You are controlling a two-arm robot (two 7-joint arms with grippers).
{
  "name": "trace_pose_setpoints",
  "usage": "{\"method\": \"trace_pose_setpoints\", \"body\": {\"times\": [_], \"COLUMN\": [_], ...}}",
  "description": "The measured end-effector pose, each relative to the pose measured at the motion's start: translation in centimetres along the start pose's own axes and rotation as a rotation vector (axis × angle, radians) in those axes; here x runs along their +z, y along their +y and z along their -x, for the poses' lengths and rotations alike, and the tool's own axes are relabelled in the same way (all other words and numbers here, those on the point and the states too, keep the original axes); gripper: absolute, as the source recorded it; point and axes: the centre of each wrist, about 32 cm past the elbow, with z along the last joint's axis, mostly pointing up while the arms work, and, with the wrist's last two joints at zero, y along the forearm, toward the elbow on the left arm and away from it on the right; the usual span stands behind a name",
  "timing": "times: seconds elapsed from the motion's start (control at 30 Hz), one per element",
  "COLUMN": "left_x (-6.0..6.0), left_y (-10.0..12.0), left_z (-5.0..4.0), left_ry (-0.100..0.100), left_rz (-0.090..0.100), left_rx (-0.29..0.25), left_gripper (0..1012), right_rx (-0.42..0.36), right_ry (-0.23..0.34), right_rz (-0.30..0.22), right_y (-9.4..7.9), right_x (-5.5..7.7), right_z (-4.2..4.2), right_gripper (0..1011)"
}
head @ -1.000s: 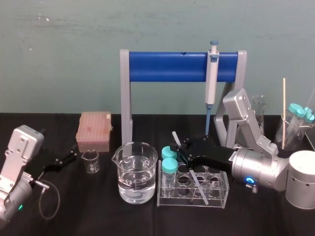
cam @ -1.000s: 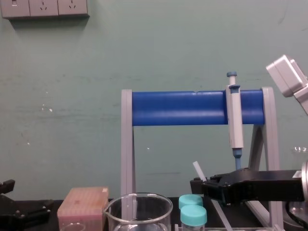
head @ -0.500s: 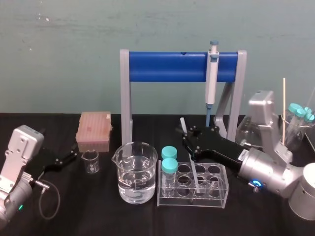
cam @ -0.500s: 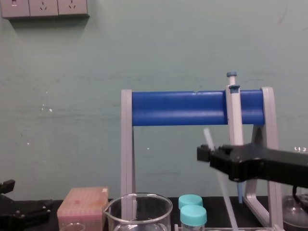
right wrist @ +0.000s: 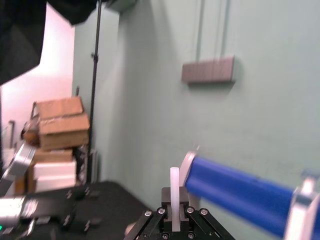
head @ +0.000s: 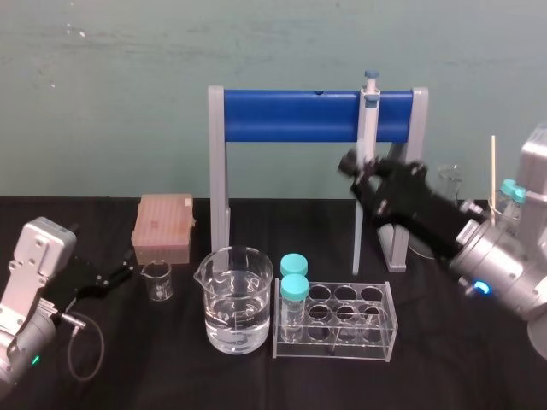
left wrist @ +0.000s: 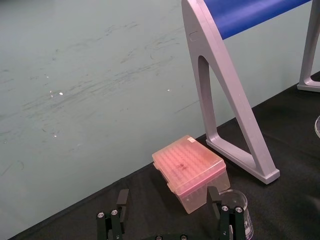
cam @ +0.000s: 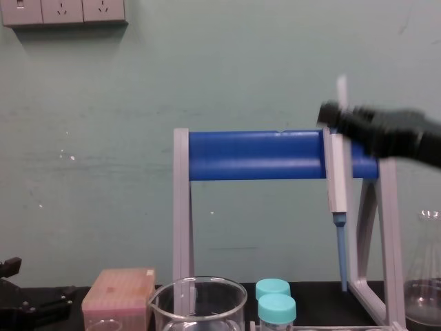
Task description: Pick up the stirring rod with one hand, then place it down.
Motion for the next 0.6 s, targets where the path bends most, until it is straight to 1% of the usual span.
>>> {"method": "trace_pose_setpoints", "body": {"times": [0.07, 0.17, 0.3, 0.4, 0.6], "left_x": [0.0, 0.0, 0.0, 0.0, 0.0], "left_y": [0.0, 0.0, 0.0, 0.0, 0.0], "left_z": [0.0, 0.0, 0.0, 0.0, 0.0], "left_ry": [0.0, 0.0, 0.0, 0.0, 0.0], "left_rz": [0.0, 0.0, 0.0, 0.0, 0.0], "left_rx": [0.0, 0.0, 0.0, 0.0, 0.0], "left_gripper": [1000, 1000, 1000, 1000, 1000], "right_rx": [-0.028, -0.056, -0.085, -0.098, -0.108], "right_ry": [-0.023, -0.039, -0.052, -0.054, -0.055], "right_rz": [-0.043, -0.059, -0.063, -0.059, -0.052], "right_y": [0.1, 0.0, -0.3, -0.5, -0.7], "right_x": [1.0, 1.6, 1.9, 2.0, 2.1], "right_z": [-0.63, -1.16, -1.61, -1.78, -1.89], "right_gripper": [74, 74, 74, 74, 74]}}
